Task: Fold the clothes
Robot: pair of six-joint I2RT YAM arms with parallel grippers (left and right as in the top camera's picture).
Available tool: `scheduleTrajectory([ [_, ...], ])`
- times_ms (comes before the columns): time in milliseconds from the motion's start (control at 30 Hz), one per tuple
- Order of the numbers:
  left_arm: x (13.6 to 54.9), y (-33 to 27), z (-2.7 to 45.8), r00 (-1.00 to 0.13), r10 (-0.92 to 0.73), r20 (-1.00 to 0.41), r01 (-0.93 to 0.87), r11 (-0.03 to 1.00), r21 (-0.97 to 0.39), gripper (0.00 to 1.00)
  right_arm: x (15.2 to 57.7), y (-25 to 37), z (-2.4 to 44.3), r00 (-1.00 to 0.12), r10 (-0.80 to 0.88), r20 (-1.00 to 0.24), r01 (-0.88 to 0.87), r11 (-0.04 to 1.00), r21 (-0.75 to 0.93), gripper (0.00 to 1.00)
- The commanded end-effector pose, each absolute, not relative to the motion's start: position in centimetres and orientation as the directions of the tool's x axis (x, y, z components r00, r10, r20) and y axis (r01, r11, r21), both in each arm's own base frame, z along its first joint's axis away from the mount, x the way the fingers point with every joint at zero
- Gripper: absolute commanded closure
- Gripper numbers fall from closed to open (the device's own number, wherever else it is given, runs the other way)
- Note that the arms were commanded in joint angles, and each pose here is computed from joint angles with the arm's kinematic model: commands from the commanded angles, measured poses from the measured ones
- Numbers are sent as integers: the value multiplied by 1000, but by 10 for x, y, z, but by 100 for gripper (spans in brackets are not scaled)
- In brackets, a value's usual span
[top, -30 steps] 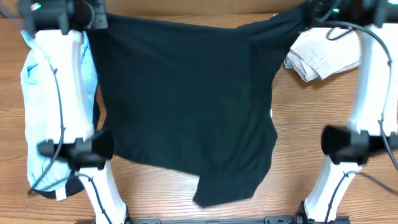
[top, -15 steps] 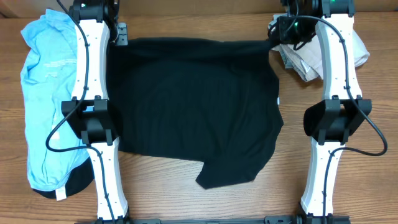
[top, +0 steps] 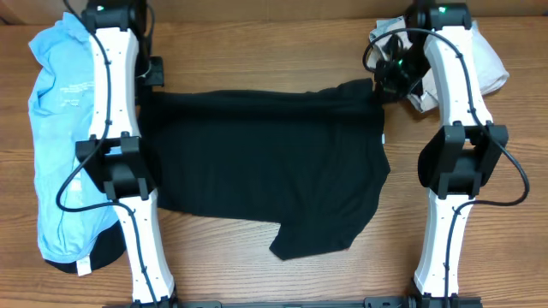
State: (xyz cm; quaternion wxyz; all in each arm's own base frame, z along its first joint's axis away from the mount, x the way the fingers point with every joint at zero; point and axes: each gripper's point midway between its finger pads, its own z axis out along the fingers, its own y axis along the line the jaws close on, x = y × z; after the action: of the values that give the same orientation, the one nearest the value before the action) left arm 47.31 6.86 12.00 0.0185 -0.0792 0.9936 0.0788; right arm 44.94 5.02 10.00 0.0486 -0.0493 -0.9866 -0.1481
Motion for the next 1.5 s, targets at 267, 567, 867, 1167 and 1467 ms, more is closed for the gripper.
scheduleTrajectory([
  [267, 457, 76, 104, -979, -200, 31, -196, 977, 87, 96, 419, 55, 115, -985, 104, 139, 128, 975, 182, 96],
  [567, 425, 71, 65, -960, -184, 211, -166, 981, 99, 95, 379, 58, 71, -948, 99, 302, 137, 985, 107, 96],
  [867, 418, 71, 60, -954, -180, 240, -160, 982, 103, 47, 369, 40, 65, -934, 124, 334, 147, 988, 45, 67],
  [1167, 437, 76, 130, -977, -213, 26, -209, 971, 114, 19, 394, 36, 153, -988, 134, 72, 141, 985, 99, 55],
  [1467, 401, 65, 326, -855, -226, -467, -260, 966, 9, 10, 344, 55, 329, -907, 156, -391, 66, 970, 233, 34],
])
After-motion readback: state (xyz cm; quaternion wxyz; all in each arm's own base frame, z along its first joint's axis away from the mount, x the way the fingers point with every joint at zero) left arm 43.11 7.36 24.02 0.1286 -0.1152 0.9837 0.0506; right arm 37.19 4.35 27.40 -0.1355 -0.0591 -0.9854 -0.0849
